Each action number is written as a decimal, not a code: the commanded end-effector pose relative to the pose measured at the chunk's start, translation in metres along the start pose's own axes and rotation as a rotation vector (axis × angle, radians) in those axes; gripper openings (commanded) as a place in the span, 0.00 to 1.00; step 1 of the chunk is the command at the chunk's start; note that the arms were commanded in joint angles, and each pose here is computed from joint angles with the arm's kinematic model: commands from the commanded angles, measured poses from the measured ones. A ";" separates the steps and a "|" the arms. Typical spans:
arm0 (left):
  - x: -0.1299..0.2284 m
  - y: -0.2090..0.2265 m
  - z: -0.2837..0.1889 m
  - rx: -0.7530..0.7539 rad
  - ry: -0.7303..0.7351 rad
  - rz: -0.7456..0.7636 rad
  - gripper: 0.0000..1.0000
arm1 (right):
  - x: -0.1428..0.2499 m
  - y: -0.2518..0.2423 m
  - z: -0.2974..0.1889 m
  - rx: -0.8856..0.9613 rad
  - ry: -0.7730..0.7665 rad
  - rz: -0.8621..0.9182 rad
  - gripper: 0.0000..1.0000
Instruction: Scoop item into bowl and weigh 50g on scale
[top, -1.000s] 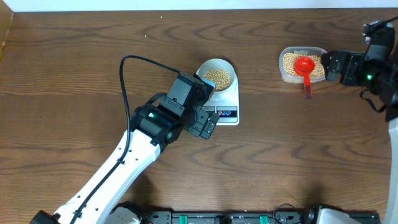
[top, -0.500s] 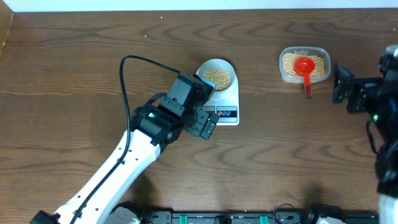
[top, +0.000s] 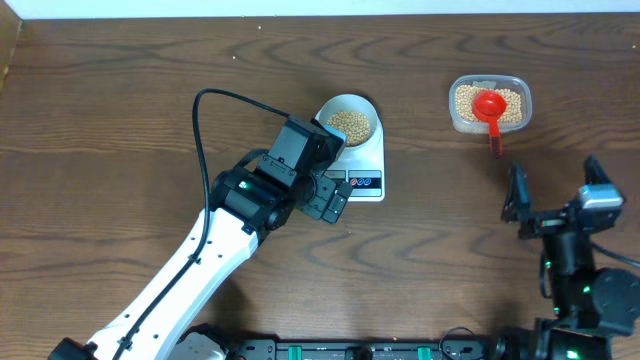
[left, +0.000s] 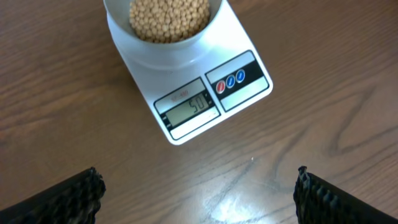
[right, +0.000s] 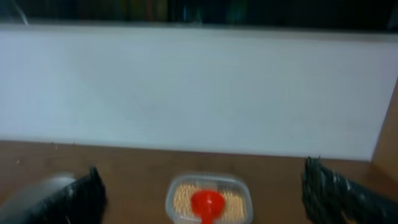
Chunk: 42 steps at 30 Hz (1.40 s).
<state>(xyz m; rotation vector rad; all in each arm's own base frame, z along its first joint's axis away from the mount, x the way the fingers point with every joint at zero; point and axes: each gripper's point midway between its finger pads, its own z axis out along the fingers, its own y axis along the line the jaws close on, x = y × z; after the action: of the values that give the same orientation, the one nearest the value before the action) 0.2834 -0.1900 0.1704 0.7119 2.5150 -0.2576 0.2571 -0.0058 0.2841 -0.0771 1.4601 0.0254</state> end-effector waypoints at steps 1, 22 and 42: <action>0.002 0.001 0.001 0.006 0.006 0.008 0.99 | 0.020 0.001 -0.007 0.009 -0.037 0.006 0.99; 0.002 0.001 0.001 0.006 0.006 0.008 0.99 | 0.074 -0.003 -0.022 0.089 -0.030 0.119 0.99; 0.002 0.001 0.001 0.006 0.006 0.009 0.99 | 0.125 0.013 -0.024 0.072 0.181 0.114 0.99</action>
<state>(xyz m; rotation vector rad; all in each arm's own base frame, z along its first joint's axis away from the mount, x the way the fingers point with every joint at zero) 0.2833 -0.1901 0.1703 0.7121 2.5154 -0.2579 0.2465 0.0031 0.1570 0.0726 1.6448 0.0813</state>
